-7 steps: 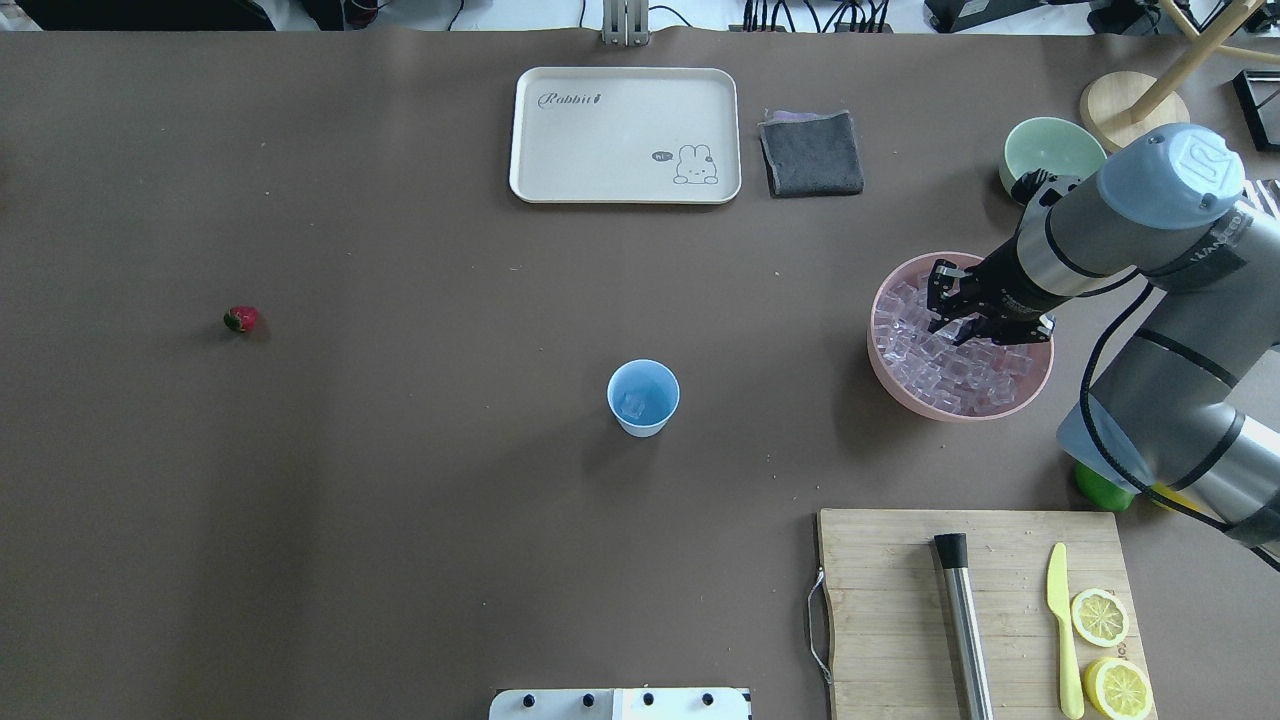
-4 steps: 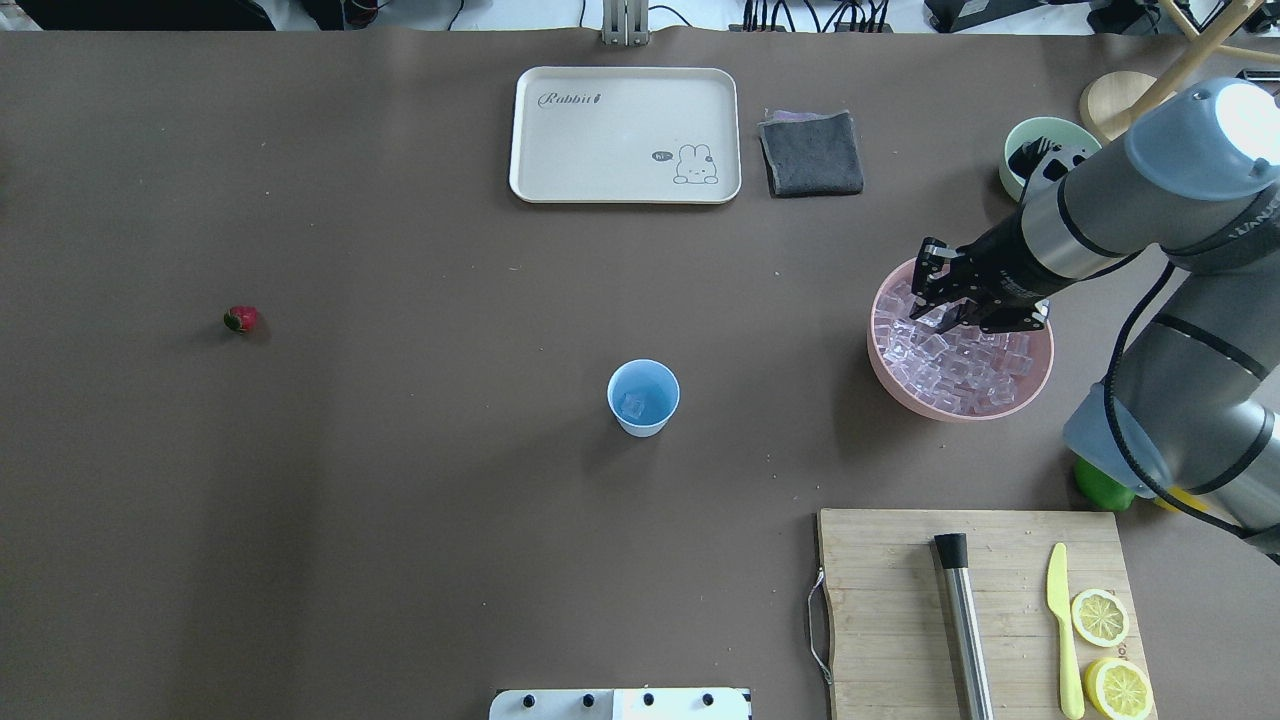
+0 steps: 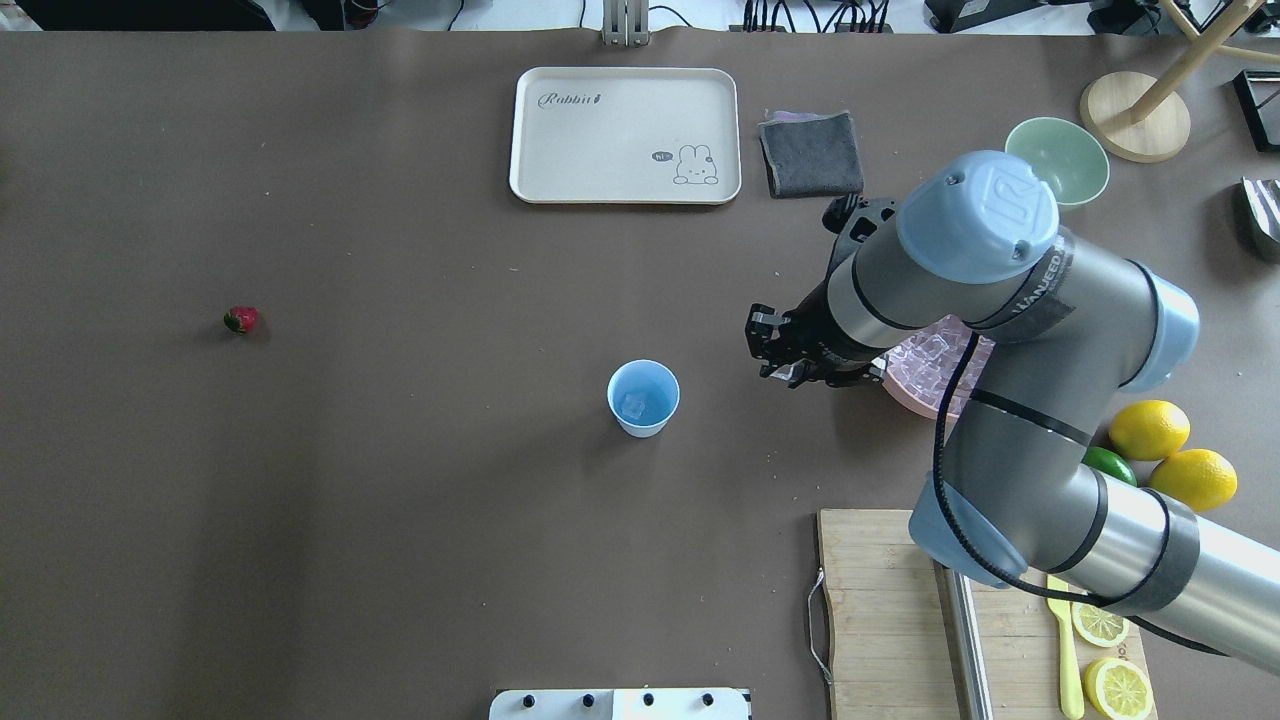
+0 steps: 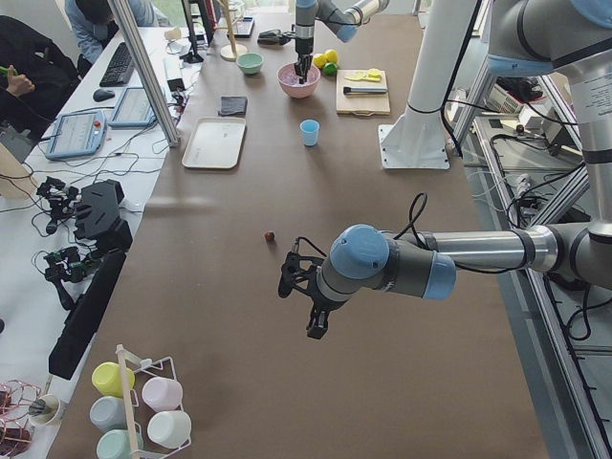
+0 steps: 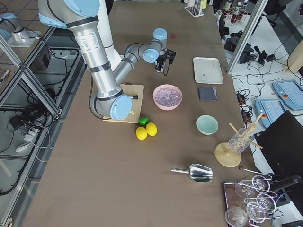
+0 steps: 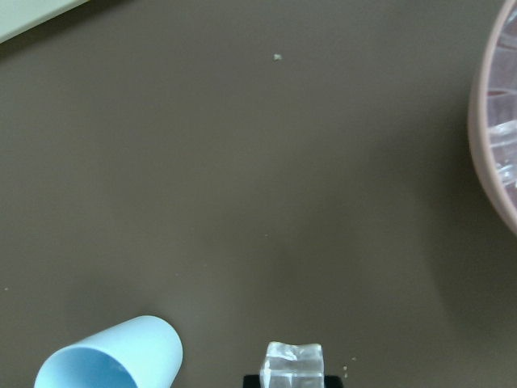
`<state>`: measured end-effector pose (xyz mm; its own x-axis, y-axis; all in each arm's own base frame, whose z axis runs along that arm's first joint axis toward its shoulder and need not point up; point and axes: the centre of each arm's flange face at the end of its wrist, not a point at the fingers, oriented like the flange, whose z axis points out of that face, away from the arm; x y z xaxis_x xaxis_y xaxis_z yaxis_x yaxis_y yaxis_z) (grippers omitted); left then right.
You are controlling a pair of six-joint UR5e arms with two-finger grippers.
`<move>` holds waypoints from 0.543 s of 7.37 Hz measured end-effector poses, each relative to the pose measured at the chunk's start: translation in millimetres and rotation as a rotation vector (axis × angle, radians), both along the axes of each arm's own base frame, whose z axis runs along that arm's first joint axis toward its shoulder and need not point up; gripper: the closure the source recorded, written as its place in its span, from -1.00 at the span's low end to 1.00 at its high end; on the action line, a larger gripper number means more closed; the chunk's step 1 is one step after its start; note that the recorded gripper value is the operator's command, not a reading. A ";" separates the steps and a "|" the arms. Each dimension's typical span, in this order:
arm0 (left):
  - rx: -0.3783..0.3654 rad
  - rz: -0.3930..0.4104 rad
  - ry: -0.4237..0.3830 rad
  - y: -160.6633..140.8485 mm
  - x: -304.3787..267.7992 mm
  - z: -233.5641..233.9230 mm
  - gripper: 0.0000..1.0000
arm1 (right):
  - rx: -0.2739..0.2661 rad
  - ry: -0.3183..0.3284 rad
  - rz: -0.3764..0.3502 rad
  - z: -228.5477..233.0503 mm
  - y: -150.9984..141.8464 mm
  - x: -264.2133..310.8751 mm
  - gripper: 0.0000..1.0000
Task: Put ice and strawberries in cup
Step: 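Carry the ice cube with the right gripper to the blue cup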
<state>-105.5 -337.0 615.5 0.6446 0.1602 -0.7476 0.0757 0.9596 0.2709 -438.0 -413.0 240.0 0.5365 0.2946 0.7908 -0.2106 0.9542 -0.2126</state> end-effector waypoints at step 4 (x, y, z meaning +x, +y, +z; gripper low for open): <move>-0.004 0.000 0.001 0.3 0.1 2.1 -0.95 | 0.061 -0.003 -0.041 -44.1 26.9 -66.4 1.00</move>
<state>-105.4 -336.6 617.6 0.6441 0.1570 -0.7487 0.0760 0.9608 0.2668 -504.3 -386.1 195.9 0.5451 0.2233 0.8081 -0.1703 0.9733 -0.1541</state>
